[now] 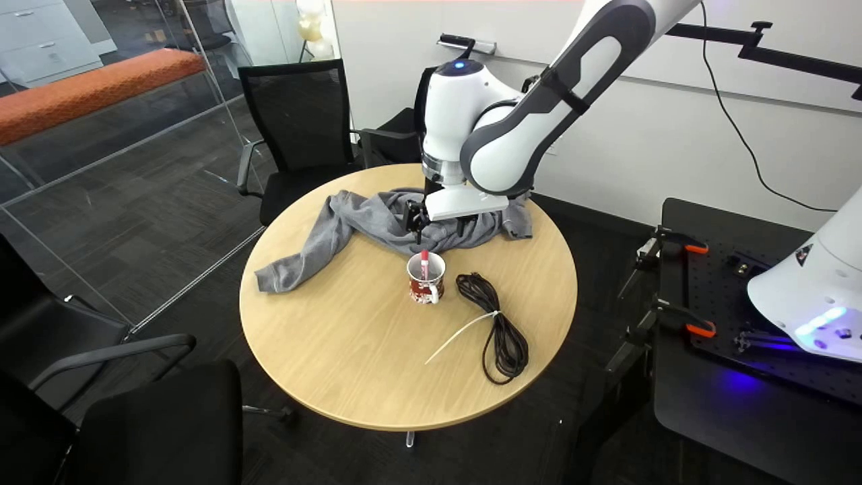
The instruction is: Pick up the pen from the mug cup and put it on the table.
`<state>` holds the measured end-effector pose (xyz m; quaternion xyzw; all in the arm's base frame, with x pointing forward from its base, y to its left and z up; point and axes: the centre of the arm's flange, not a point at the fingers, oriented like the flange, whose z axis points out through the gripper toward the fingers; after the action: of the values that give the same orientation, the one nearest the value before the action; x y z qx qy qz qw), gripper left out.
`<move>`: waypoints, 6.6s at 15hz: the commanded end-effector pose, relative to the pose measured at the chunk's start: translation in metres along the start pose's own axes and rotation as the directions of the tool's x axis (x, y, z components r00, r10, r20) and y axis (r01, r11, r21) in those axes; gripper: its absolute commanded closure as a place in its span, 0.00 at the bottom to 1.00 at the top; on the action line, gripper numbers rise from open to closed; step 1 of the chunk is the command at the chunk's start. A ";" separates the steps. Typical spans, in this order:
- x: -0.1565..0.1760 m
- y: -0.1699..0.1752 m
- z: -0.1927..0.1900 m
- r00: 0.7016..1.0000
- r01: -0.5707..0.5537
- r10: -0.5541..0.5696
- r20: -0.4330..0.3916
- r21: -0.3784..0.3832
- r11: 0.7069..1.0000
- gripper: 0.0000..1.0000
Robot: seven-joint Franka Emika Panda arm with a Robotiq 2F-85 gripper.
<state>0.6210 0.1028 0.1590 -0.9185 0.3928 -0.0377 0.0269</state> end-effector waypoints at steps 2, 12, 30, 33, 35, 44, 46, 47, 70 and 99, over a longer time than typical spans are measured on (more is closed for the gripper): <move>0.007 0.001 0.019 0.997 -0.072 0.071 0.037 0.028 0.997 0.00; 0.007 -0.003 0.026 0.998 -0.050 0.050 0.033 -0.013 0.999 0.00; 0.023 -0.008 0.087 0.996 -0.087 0.086 -0.030 -0.044 0.995 0.39; 0.027 -0.007 0.088 0.995 -0.096 0.094 -0.041 -0.043 0.994 0.53; 0.032 -0.007 0.089 0.994 -0.099 0.097 -0.049 -0.046 0.994 0.52; 0.047 -0.012 0.113 0.993 -0.095 0.092 -0.071 -0.051 0.994 0.46; 0.048 -0.013 0.116 0.993 -0.093 0.089 -0.076 -0.047 0.995 0.49; 0.048 -0.014 0.117 0.993 -0.093 0.089 -0.079 -0.044 0.995 0.51; 0.056 -0.018 0.118 0.987 -0.091 0.090 -0.131 -0.001 0.996 0.96; -0.001 0.074 -0.042 0.953 -0.225 0.231 -0.196 0.049 0.973 0.95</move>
<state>0.5834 0.0628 0.1745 -0.8565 0.4987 -0.1318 0.0163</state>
